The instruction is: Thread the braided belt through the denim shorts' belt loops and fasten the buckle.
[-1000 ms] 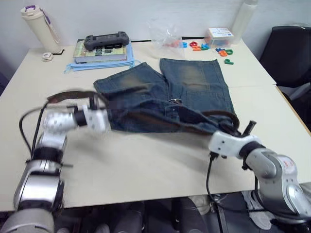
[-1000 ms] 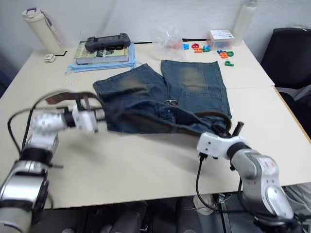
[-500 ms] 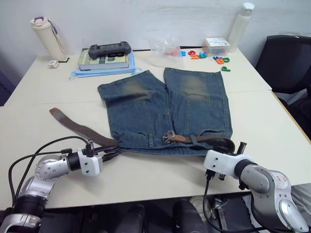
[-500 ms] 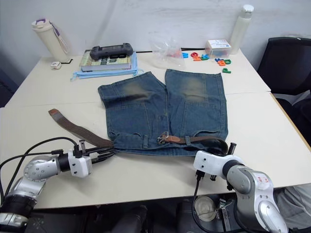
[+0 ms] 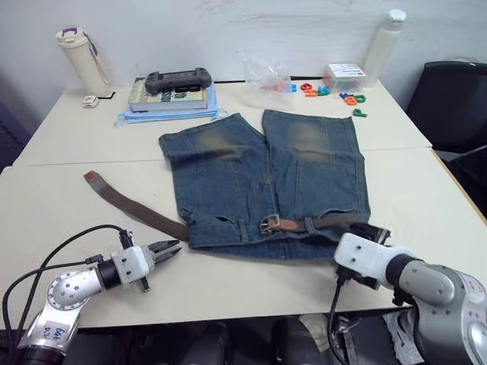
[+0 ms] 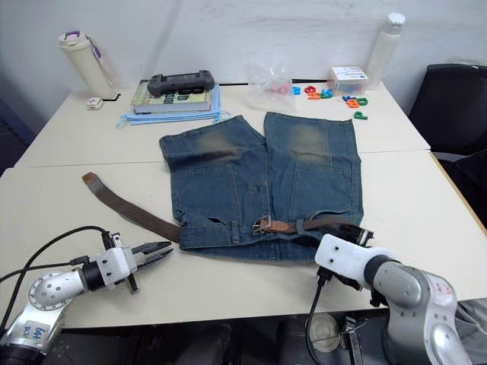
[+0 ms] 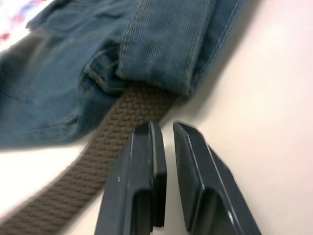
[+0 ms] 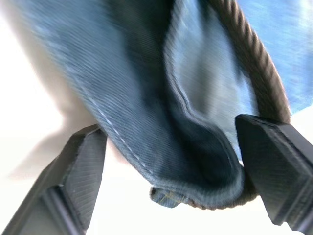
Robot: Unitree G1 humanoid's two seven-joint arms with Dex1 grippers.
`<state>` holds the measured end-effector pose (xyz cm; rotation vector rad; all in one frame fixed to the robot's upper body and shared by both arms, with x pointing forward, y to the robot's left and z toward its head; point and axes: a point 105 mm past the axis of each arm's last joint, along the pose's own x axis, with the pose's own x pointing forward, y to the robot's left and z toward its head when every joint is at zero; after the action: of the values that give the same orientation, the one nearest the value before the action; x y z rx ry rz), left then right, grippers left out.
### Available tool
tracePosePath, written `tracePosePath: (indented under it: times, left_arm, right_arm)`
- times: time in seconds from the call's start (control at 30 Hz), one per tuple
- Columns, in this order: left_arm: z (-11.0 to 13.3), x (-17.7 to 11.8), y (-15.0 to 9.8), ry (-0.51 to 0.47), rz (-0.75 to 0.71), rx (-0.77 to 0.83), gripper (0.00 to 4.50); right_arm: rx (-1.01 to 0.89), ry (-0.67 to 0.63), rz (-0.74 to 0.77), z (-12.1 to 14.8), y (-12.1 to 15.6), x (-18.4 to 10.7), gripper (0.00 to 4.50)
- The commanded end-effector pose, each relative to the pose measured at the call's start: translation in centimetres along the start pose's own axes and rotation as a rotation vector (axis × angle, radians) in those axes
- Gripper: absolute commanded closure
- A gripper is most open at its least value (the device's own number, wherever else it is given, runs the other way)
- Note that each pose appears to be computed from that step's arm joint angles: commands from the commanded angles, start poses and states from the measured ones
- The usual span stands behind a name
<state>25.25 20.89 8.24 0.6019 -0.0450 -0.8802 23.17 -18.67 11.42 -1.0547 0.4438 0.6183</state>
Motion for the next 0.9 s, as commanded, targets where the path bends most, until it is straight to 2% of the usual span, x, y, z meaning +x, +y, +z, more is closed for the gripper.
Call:
tracePosePath:
  times: [0.03, 0.17, 0.23, 0.3, 0.37, 0.43, 0.53, 0.67, 0.83, 0.9]
  left_arm:
    - [1.8, -0.9, 2.7, -0.054, 0.135, -0.191, 3.83]
    - [1.6, -1.8, 4.5, -0.055, 0.215, -0.351, 3.83]
    - [1.1, -2.6, 6.0, -0.056, 0.279, -0.466, 3.83]
    - [0.1, -3.7, 8.0, -0.056, 0.382, -0.589, 3.83]
    - [-1.3, -5.3, 10.9, -0.068, 0.507, -0.776, 3.83]
    - [-2.5, -6.1, 12.6, -0.047, 0.585, -0.883, 3.83]
    - [-3.4, -6.0, 13.8, -0.043, 0.635, -1.045, 3.83]
    - [-3.6, -5.4, 14.5, -0.073, 0.645, -1.247, 3.83]
    - [-3.9, -4.1, 15.1, -0.053, 0.643, -1.322, 3.83]
    - [-4.6, -3.6, 15.1, 0.0, 0.664, -1.327, 3.83]
  right_arm:
    - [0.027, -0.132, 0.107, 2.4, 1.1, -1.7, 0.09]
    - [0.046, -0.163, 0.161, 2.8, 1.4, -2.5, 0.09]
    - [0.088, -0.219, 0.124, 3.6, 0.2, -2.6, 0.09]
    - [0.162, -0.301, 0.072, 4.9, -1.3, -2.7, 0.09]
    - [0.301, -0.457, 0.019, 7.4, -3.2, -2.7, 0.09]
    - [0.391, -0.562, 0.014, 9.2, -3.9, -2.6, 0.09]
    - [0.454, -0.609, 0.02, 10.2, -4.2, -2.2, 0.09]
    - [0.471, -0.599, 0.032, 10.8, -3.9, -1.9, 0.09]
    - [0.47, -0.603, 0.063, 11.3, -3.1, -2.1, 0.09]
    - [0.476, -0.608, 0.071, 11.4, -2.9, -2.2, 0.09]
